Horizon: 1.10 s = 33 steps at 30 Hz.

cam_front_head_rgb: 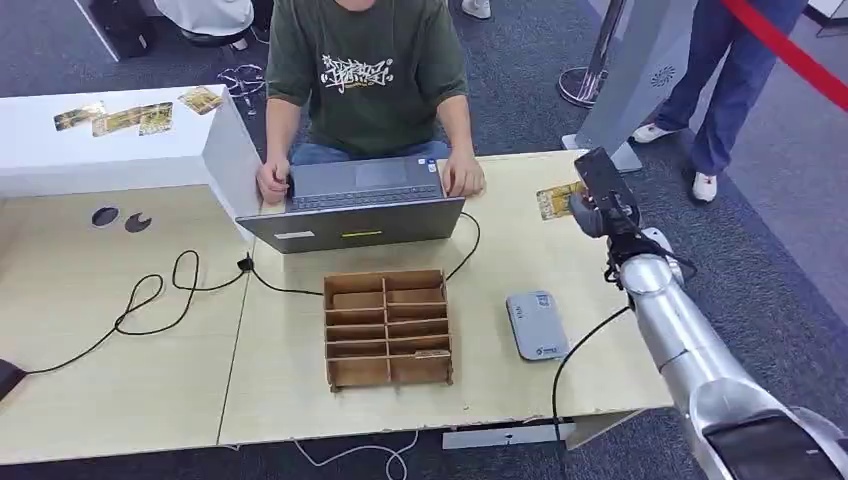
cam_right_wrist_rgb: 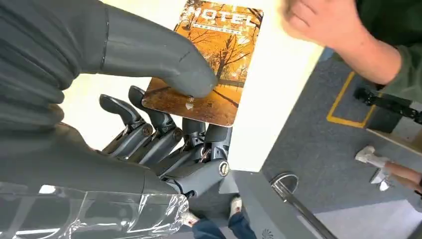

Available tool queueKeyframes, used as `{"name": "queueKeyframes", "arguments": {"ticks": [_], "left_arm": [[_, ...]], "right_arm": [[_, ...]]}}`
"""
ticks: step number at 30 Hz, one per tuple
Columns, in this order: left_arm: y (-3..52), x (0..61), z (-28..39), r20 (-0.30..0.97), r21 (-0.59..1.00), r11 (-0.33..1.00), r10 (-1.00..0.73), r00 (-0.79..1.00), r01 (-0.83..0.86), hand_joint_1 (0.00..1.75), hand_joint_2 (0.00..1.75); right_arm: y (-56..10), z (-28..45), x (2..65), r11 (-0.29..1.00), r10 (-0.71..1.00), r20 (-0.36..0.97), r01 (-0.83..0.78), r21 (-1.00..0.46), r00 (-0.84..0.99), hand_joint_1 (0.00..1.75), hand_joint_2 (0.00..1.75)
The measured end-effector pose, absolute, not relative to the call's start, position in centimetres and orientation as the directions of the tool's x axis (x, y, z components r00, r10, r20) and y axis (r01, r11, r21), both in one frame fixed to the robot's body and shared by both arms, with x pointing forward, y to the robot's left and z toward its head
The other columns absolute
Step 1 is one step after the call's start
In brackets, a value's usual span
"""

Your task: Pass the card to the sensor for recognition and then transmit it.

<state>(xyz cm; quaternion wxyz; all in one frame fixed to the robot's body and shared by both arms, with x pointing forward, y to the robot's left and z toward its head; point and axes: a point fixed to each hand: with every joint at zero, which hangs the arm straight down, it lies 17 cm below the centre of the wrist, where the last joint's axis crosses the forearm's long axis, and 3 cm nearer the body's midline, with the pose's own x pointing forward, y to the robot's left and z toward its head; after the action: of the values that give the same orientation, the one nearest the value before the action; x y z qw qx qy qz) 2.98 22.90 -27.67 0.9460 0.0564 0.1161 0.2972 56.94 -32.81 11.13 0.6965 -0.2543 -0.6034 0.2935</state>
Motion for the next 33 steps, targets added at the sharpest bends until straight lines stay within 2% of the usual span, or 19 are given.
{"name": "queueKeyframes", "arguments": {"ticks": [18,33], "left_arm": [[22.9,2.9,-27.7,-0.186,0.182,0.791,0.61,0.77,-0.583,0.0,0.0],[22.8,2.8,-27.7,-0.19,0.182,0.773,0.634,0.749,-0.608,0.0,0.0]], "right_arm": [[-35.1,4.7,49.0,0.73,0.683,0.71,-0.124,-0.672,0.175,1.75,1.75],[-36.8,3.7,45.6,0.739,0.671,0.714,-0.102,-0.666,0.202,1.75,1.75]]}}
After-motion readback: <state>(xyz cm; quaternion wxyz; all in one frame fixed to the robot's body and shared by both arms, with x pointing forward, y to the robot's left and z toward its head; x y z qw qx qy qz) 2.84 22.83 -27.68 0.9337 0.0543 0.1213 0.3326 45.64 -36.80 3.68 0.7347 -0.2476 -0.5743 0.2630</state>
